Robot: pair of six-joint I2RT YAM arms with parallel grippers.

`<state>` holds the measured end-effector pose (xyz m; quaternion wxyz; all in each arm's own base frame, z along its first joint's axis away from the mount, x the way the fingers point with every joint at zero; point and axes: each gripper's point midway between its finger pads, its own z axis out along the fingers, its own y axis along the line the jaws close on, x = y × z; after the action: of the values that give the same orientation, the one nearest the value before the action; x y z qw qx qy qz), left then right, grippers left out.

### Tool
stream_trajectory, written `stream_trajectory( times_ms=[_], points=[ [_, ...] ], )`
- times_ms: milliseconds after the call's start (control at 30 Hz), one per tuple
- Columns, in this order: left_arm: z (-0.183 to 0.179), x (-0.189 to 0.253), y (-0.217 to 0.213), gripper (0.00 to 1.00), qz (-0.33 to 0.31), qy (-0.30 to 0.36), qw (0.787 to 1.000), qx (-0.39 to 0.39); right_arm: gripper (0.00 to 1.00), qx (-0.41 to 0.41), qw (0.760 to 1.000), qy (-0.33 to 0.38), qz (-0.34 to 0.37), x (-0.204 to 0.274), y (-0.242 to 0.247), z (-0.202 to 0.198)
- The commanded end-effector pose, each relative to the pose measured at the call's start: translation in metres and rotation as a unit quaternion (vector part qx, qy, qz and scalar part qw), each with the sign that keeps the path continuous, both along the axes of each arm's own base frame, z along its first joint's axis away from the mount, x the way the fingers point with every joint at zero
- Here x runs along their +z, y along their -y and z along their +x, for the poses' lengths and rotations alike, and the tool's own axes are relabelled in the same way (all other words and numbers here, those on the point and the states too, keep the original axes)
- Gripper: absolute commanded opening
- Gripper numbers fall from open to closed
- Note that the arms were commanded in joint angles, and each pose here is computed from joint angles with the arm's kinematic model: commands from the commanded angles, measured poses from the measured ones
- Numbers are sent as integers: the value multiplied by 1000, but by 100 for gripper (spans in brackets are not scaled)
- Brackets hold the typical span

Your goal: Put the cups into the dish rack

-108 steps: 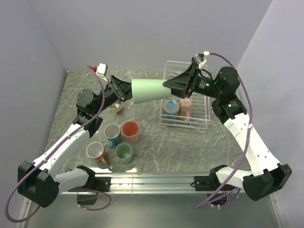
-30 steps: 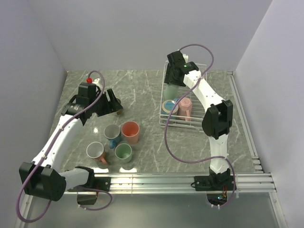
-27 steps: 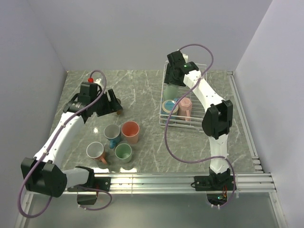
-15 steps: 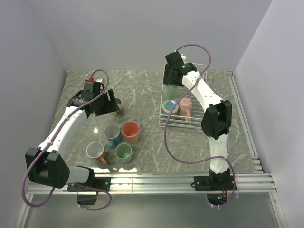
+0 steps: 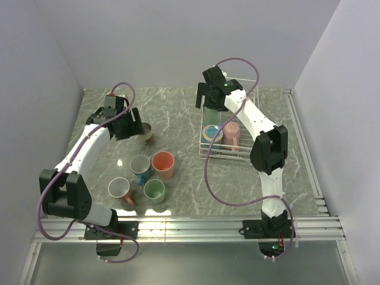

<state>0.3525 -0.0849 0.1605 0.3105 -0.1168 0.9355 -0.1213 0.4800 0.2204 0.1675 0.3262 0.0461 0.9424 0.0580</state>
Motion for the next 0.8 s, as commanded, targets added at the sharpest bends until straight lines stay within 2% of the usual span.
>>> stream_trajectory(
  times_ms=[0, 300, 533, 767],
  points=[
    [26, 21, -7, 75, 6, 44, 999, 2, 97, 4, 997, 72, 23, 80, 1, -10],
    [51, 9, -15, 74, 11, 31, 999, 8, 99, -41, 995, 95, 6, 118, 49, -29],
    [61, -17, -19, 60, 20, 1, 1000, 9, 100, -59, 991, 116, 12, 143, 75, -40],
    [71, -50, -18, 59, 24, -27, 999, 2, 100, -66, 990, 125, 20, 149, 88, -52]
  ],
)
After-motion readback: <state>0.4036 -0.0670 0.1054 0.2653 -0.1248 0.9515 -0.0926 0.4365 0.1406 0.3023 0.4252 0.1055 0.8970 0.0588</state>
